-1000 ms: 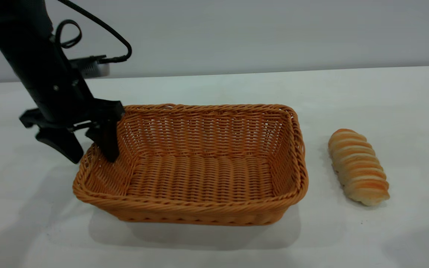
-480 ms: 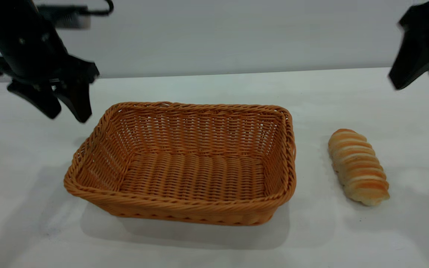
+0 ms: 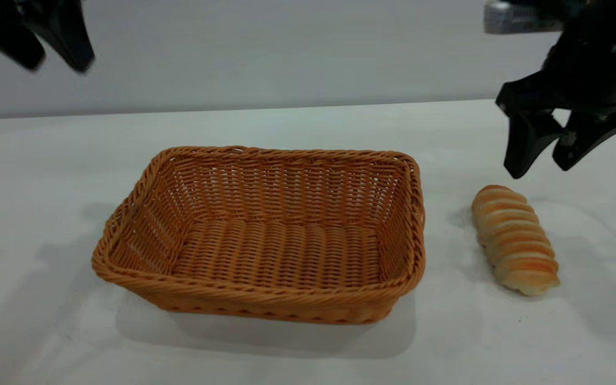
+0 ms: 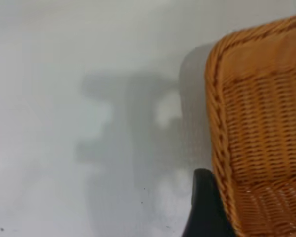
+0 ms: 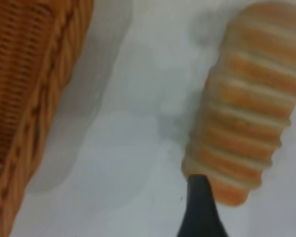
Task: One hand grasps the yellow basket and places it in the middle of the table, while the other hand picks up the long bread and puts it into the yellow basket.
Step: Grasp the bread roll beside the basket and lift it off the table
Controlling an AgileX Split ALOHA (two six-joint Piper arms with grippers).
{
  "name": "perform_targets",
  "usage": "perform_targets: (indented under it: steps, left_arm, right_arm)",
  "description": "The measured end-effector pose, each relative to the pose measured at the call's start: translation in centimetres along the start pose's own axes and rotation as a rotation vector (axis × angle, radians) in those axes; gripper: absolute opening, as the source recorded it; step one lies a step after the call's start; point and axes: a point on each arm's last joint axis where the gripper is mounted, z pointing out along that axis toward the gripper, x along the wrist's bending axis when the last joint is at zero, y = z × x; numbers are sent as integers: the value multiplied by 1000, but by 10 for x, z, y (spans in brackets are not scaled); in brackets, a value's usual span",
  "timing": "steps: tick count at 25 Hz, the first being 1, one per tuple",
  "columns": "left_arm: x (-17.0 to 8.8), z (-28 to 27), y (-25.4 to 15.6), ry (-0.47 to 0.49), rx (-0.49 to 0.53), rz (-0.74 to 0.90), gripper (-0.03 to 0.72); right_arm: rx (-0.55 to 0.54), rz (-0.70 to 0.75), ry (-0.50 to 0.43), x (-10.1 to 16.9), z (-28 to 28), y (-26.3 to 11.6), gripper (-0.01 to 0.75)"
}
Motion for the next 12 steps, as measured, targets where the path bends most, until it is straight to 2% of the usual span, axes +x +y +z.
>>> perform_targets:
  steps: [8,12]
  left_arm:
    - [-3,-52,-10,-3,-63,-17,541]
    - [-5,-64,-15,-12,-59,-24,541]
  right_arm:
    - [63,-33,-23,-7,33,13,587]
    - [99,-36,-25,-10,50,14,587]
